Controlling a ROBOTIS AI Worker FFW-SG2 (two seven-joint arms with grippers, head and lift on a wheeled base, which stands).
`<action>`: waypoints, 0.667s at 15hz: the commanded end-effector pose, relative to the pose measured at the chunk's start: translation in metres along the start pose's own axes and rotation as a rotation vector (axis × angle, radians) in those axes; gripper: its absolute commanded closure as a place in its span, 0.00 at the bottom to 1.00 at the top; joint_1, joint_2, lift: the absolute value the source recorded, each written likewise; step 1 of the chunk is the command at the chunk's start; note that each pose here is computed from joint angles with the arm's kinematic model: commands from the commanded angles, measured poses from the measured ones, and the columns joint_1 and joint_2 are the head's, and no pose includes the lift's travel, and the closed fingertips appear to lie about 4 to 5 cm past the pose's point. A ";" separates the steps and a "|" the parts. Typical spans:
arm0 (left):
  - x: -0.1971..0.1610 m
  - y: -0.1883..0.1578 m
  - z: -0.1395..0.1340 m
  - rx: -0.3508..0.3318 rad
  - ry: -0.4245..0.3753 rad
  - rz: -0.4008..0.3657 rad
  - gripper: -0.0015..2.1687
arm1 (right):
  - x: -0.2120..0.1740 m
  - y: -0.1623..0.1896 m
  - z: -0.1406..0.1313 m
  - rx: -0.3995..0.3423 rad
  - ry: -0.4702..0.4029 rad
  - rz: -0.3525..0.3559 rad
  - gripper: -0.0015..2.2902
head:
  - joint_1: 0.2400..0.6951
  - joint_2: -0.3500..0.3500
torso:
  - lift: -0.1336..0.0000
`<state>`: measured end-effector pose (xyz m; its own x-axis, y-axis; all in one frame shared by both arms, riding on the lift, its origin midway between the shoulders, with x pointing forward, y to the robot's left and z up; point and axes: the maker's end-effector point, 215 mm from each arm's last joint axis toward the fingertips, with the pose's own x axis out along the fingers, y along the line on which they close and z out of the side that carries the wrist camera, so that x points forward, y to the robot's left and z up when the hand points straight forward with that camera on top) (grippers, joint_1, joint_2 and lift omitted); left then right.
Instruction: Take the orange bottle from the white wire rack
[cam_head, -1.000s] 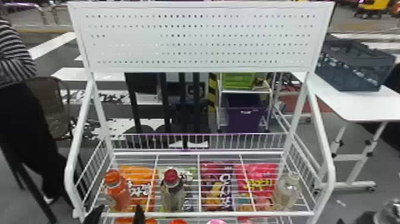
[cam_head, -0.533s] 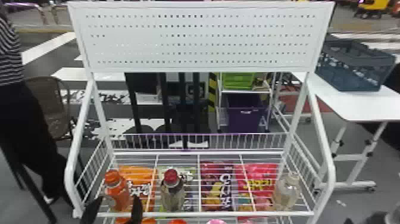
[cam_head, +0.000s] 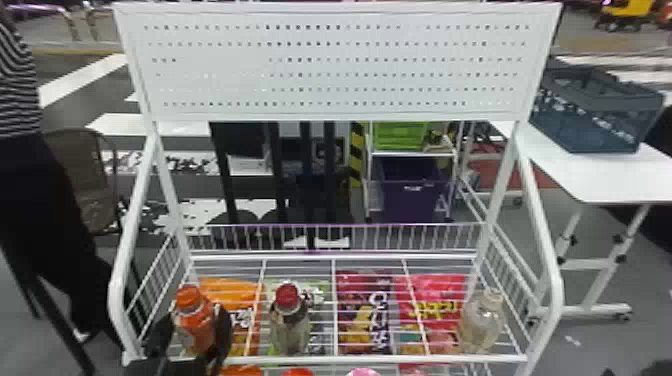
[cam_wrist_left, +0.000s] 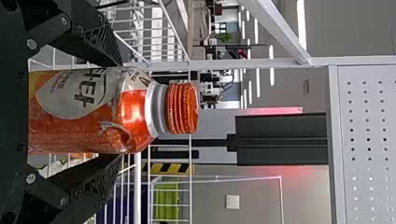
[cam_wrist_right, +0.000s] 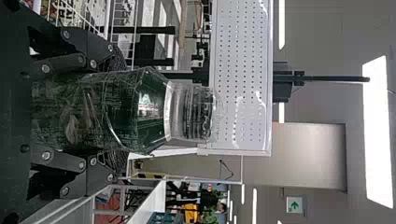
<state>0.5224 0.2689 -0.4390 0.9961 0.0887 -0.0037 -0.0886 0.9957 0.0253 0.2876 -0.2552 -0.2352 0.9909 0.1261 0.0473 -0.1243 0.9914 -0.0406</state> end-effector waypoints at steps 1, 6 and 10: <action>0.001 0.002 0.002 -0.002 -0.004 0.006 0.87 | 0.001 0.000 0.000 0.000 -0.003 -0.001 0.42 | 0.57 0.50 | 1.00; -0.010 -0.001 0.014 -0.009 -0.005 -0.002 0.97 | 0.007 0.001 -0.002 0.008 0.000 0.000 0.42 | 0.57 0.50 | 1.00; -0.038 -0.005 0.053 -0.011 0.025 -0.021 0.97 | 0.011 0.003 -0.003 0.007 0.006 0.004 0.42 | 0.57 0.50 | 1.00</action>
<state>0.4976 0.2608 -0.4024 0.9968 0.0778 -0.0158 -0.0776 0.9969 0.0154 0.2971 -0.2513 -0.2365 0.9904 0.1302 0.0456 -0.1287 0.9911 -0.0335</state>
